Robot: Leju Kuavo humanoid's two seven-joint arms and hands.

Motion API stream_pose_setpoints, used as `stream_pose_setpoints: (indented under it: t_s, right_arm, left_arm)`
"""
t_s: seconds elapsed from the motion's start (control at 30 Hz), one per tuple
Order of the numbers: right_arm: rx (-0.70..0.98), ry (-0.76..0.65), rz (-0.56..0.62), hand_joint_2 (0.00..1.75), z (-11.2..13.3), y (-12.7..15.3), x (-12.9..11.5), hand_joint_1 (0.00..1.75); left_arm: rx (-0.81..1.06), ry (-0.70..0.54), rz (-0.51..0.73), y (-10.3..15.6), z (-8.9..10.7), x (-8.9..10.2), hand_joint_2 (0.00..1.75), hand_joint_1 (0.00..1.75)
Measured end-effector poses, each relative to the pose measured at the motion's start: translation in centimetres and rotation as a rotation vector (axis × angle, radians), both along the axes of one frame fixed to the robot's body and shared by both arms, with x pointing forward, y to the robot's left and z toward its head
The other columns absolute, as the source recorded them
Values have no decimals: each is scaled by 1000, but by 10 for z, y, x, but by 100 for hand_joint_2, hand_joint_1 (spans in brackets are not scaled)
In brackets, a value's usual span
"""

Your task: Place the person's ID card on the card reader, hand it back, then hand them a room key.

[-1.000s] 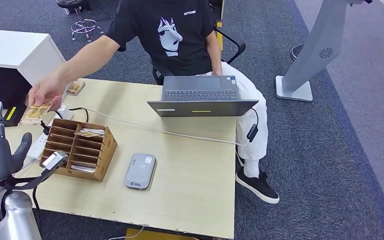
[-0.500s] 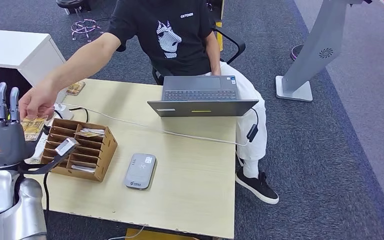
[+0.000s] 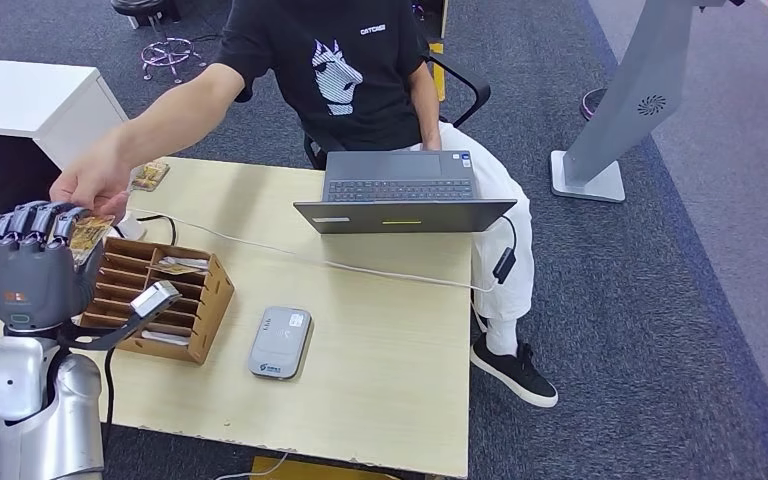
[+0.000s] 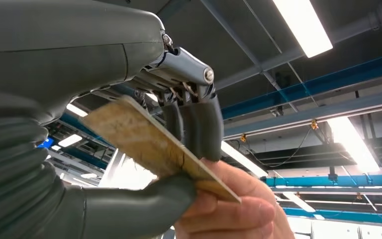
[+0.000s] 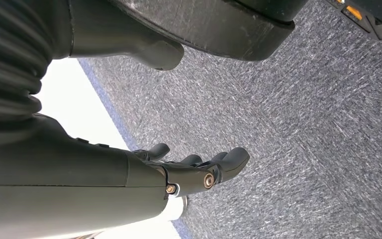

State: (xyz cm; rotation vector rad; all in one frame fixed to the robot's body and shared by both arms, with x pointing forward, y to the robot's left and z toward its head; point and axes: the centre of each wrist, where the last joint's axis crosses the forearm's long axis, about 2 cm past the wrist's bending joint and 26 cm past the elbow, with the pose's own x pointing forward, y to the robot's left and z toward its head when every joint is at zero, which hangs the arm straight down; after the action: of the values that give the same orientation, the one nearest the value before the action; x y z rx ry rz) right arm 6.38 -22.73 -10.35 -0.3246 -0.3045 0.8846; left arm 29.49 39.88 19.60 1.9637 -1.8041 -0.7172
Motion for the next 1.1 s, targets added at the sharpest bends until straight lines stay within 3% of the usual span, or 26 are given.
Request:
stream_pose_setpoints:
  t_s: [0.83, 1.1]
  right_arm:
    - [0, 0, -3, 175, 0, 0, 0, 0]
    - [6, 3, -13, 175, 0, 1, 0, 0]
  left_arm:
    - [-23, -14, -14, 0, 0, 0, 175, 175]
    - [-57, -34, -86, -13, -4, 2, 175, 175]
